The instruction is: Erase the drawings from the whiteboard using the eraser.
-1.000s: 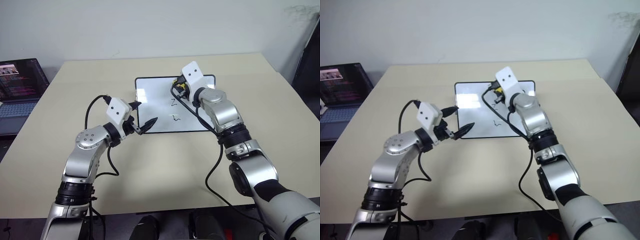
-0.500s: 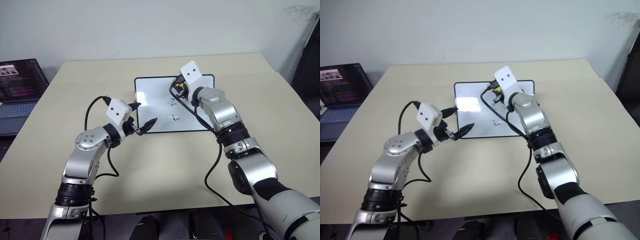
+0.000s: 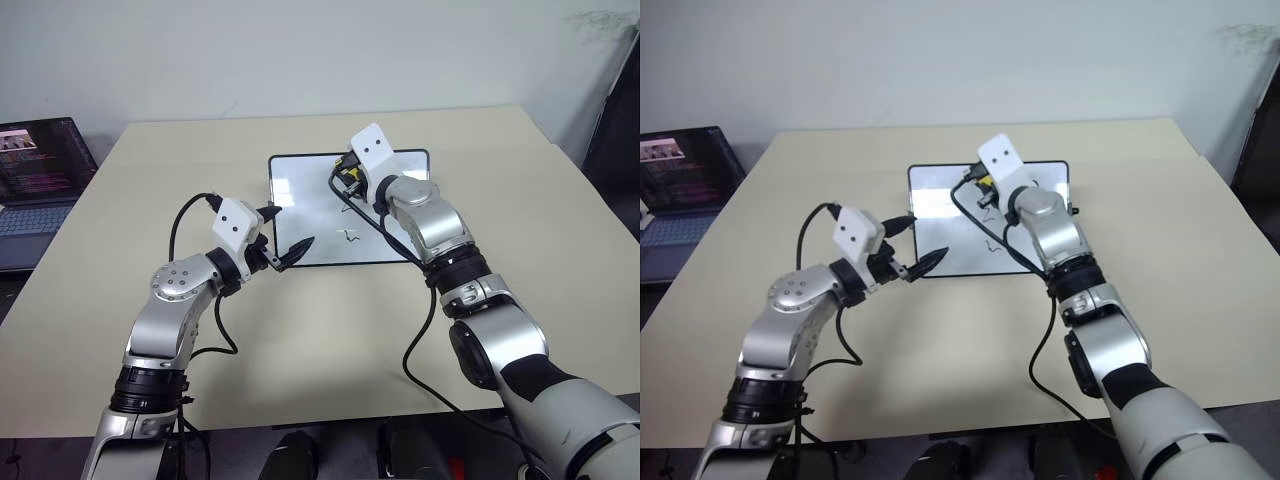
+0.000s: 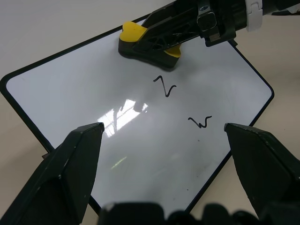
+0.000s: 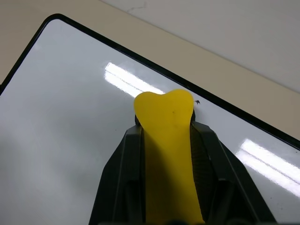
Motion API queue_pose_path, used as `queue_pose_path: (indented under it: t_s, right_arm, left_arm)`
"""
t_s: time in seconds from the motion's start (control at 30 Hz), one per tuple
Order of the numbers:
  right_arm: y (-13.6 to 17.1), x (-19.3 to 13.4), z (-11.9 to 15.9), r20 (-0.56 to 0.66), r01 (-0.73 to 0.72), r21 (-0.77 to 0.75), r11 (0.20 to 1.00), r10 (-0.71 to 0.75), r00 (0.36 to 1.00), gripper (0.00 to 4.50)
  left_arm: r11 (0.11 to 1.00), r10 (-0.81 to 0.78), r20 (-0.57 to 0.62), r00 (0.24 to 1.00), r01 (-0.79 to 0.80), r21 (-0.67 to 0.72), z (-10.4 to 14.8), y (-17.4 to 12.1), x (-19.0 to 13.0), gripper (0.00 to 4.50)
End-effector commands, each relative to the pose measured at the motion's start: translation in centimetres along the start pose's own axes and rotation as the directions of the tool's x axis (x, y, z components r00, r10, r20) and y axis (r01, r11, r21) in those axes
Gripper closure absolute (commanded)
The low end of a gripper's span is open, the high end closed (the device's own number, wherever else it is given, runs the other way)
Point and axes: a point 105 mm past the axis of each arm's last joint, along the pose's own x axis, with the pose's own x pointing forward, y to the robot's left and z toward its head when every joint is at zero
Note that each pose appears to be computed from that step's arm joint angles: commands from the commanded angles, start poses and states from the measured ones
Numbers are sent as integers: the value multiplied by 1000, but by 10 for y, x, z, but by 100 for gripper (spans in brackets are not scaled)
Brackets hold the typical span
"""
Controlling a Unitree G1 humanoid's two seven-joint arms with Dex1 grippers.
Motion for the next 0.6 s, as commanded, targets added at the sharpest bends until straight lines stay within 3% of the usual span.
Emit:
queue_pose_path:
  t_s: [0.03, 0.6]
  right_arm:
    - [-4, 0, 21, 60, 10, -10, 1000, -10, 998, 354]
    - [-15, 2, 22, 60, 39, -17, 999, -38, 997, 354]
  left_arm:
    - [999, -1, 51, 999, -1, 39, 17, 0, 0, 0]
    - [999, -19, 58, 998, 17, 34, 18, -3, 4, 0]
